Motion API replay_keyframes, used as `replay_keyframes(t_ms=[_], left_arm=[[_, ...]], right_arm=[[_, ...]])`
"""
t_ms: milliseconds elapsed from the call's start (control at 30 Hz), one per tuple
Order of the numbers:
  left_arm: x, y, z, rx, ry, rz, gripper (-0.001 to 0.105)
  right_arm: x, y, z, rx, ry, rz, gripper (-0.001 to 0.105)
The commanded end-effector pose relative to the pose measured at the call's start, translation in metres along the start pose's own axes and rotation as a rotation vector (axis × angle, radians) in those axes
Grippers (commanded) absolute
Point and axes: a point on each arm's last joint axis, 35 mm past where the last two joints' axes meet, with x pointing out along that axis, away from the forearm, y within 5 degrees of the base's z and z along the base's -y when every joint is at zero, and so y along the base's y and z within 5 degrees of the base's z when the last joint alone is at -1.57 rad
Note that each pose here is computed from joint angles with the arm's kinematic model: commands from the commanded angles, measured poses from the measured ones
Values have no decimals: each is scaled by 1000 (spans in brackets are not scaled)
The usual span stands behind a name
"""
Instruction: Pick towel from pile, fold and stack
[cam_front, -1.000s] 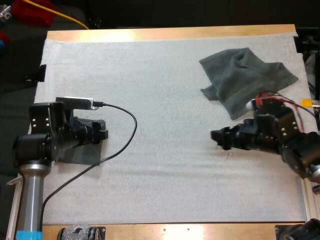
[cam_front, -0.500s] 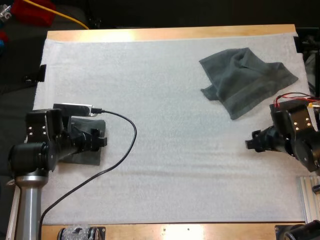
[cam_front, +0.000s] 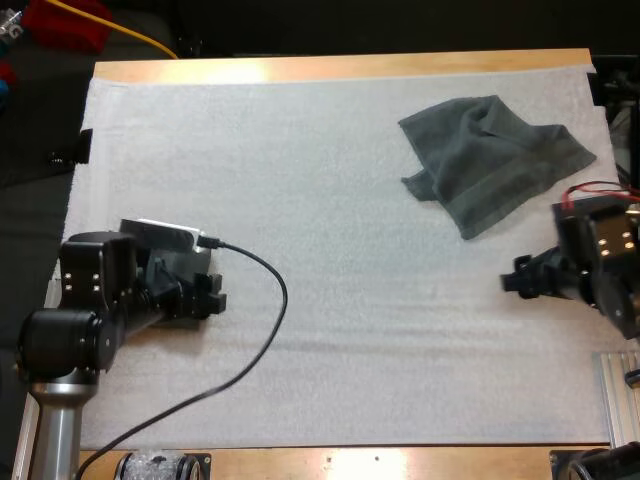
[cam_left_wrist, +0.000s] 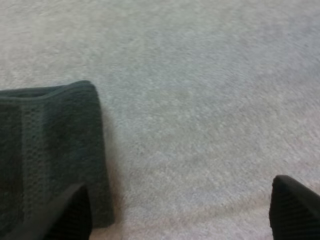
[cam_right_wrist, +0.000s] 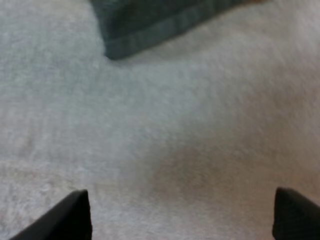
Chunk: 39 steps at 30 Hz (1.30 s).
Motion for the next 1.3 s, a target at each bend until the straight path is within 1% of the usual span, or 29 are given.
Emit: replay_keyframes(t_ms=[0, 167, 200, 333, 500, 533, 567, 667, 700, 800, 933, 967, 1033, 1100, 1133, 1200, 1233, 1267], left_arm=[[-5, -3, 0, 9, -13, -12, 70], [-10, -4, -3, 15, -29, -9, 70], [-13, -4, -5, 24, -37, -10, 70], [-18, -5, -7, 47, -61, 7, 70], [-24, -5, -10, 51, -85, 14, 70], [-27, -5, -11, 53, -95, 13, 70], [-34, -6, -14, 58, -121, 9, 70], [-42, -7, -20, 64, -149, 6, 70], [-48, -8, -24, 68, -167, 4, 70], [-57, -9, -31, 72, -191, 1, 70], [-72, -11, -42, 83, -252, -7, 70], [-76, -11, -45, 85, -269, -9, 70], [-83, -12, -52, 91, -299, -13, 70], [-92, -12, -60, 99, -338, -18, 70], [-101, -13, -70, 105, -367, -22, 70], [-106, -13, -80, 107, -373, -29, 70], [-112, -12, -92, 108, -378, -30, 70], [-114, -12, -95, 109, -381, -30, 70]], right_arm=[[-3, -5, -1, 22, -6, 6, 71], [-4, -22, -8, 114, -14, 41, 71], [-9, -31, -13, 148, -28, 18, 71], [-24, -41, -22, 197, -73, -23, 71], [-38, -39, -27, 200, -128, -18, 71], [-43, -38, -28, 200, -148, -19, 71], [-56, -36, -34, 200, -203, -27, 71], [-69, -33, -40, 194, -253, -44, 71], [-80, -31, -46, 191, -292, -57, 71], [-92, -27, -55, 187, -329, -71, 71], [-111, -21, -71, 187, -396, -91, 71], [-119, -18, -79, 187, -424, -98, 71], [-124, -16, -85, 188, -440, -107, 71], [-132, -11, -95, 187, -464, -111, 71], [-140, -7, -104, 197, -501, -121, 71], [-145, -5, -111, 202, -529, -129, 71], [-151, -2, -117, 206, -561, -139, 71], [-152, -1, -119, 211, -570, -140, 71]])
